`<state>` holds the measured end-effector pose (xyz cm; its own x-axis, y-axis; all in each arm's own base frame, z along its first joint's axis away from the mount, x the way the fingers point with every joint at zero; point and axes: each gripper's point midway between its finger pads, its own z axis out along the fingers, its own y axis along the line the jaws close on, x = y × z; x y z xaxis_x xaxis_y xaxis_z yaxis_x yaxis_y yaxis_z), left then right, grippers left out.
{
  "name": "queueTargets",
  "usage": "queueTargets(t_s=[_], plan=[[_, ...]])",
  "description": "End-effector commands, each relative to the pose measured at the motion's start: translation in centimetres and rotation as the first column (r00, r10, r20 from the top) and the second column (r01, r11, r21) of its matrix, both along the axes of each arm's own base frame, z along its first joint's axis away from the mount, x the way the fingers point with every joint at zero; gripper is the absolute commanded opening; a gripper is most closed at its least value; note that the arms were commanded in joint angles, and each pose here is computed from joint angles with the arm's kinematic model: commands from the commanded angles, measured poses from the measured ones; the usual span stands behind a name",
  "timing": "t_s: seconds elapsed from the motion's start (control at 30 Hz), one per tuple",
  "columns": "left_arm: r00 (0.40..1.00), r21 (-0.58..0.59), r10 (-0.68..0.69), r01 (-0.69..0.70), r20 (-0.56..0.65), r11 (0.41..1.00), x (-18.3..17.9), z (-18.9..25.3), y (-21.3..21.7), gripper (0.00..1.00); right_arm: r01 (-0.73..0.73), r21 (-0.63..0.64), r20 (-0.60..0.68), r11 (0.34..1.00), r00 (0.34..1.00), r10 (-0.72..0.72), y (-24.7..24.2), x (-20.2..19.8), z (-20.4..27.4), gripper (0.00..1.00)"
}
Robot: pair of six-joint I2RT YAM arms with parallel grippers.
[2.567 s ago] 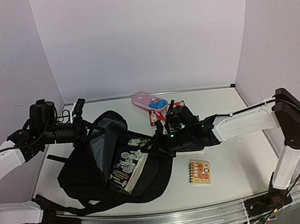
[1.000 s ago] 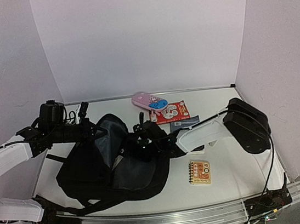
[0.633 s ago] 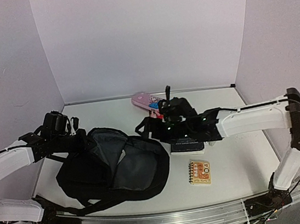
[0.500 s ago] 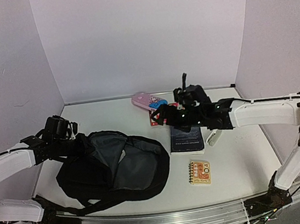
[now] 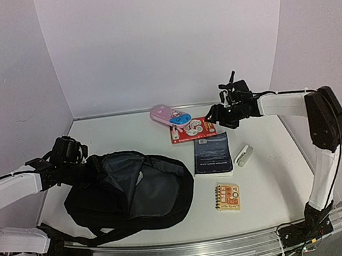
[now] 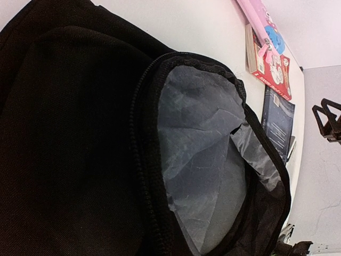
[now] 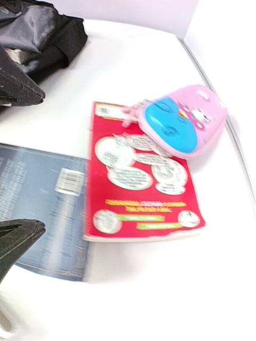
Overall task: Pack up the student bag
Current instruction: Pick up the book from the center of the board.
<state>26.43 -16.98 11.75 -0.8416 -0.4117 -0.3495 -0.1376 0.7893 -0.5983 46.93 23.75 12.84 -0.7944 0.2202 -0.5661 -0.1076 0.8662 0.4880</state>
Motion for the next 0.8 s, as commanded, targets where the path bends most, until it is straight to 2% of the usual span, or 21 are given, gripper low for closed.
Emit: queueTargets(t_s=[0.0, 0.3, 0.47, 0.77], plan=[[1.000, -0.005, 0.031, -0.031, 0.004, 1.000, 0.6, -0.2, 0.2, 0.00, -0.058, 0.011, -0.001, 0.998, 0.998, 0.058, -0.2, 3.0, -0.9, 0.68], [0.999, -0.001, 0.039, -0.039, -0.001, 0.999, 0.2, -0.4, 0.5, 0.00, -0.064, 0.025, -0.040, 0.998, 0.997, 0.065, -0.6, 7.1, -4.8, 0.62], [0.999, -0.001, 0.039, -0.039, -0.007, 0.999, 0.0, -0.5, 0.6, 0.00, -0.036, 0.030, -0.084, 0.999, 0.996, 0.038, -1.7, 7.9, -7.1, 0.61], [0.999, 0.015, 0.050, -0.049, -0.019, 0.999, 0.2, -1.0, 0.8, 0.00, -0.104, 0.095, -0.143, 0.990, 0.983, 0.117, -0.3, 8.3, -9.8, 0.60]])
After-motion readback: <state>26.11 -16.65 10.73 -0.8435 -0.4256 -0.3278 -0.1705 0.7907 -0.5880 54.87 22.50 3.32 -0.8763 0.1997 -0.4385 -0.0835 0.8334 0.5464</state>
